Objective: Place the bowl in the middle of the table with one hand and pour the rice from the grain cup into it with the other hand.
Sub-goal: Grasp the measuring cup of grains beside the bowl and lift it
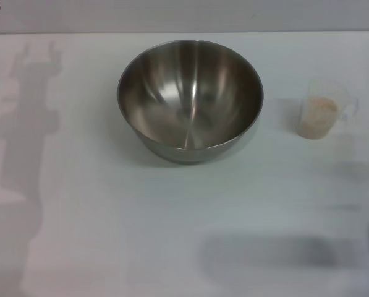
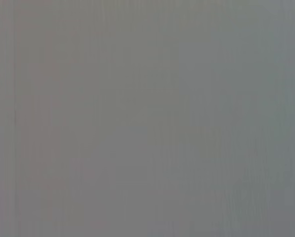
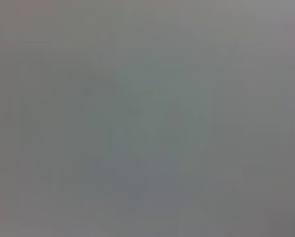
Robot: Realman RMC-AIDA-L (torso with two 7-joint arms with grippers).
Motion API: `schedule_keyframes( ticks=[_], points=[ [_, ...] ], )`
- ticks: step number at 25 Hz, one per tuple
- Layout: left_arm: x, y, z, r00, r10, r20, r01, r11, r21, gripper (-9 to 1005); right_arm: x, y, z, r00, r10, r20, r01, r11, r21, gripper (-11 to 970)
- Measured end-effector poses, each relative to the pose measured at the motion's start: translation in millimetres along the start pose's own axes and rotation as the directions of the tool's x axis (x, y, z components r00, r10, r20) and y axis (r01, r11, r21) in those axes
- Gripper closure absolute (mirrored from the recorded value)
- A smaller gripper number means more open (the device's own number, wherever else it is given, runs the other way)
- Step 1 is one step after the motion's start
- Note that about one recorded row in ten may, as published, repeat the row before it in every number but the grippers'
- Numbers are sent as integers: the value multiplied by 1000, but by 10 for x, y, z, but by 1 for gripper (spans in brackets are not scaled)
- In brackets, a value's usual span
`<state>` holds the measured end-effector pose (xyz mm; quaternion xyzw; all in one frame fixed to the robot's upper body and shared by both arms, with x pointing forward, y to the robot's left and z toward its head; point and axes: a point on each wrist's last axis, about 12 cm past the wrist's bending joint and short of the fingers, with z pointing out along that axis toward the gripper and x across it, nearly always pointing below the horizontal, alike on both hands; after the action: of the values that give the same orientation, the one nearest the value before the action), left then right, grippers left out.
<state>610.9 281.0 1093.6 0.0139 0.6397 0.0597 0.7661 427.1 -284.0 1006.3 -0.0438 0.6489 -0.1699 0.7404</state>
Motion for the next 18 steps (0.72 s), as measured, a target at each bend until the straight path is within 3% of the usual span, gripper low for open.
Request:
schedule_keyframes(
  ticks=[8, 18],
  points=[
    [-2, -8, 1, 1000, -1, 1, 1, 1000, 1, 477, 85, 101, 47, 996, 51, -75, -57, 995, -84, 415],
    [-7, -22, 5, 1000, -3, 3, 3, 1000, 3, 477, 131, 133, 30, 991, 78, -112, -92, 989, -120, 415]
  ],
)
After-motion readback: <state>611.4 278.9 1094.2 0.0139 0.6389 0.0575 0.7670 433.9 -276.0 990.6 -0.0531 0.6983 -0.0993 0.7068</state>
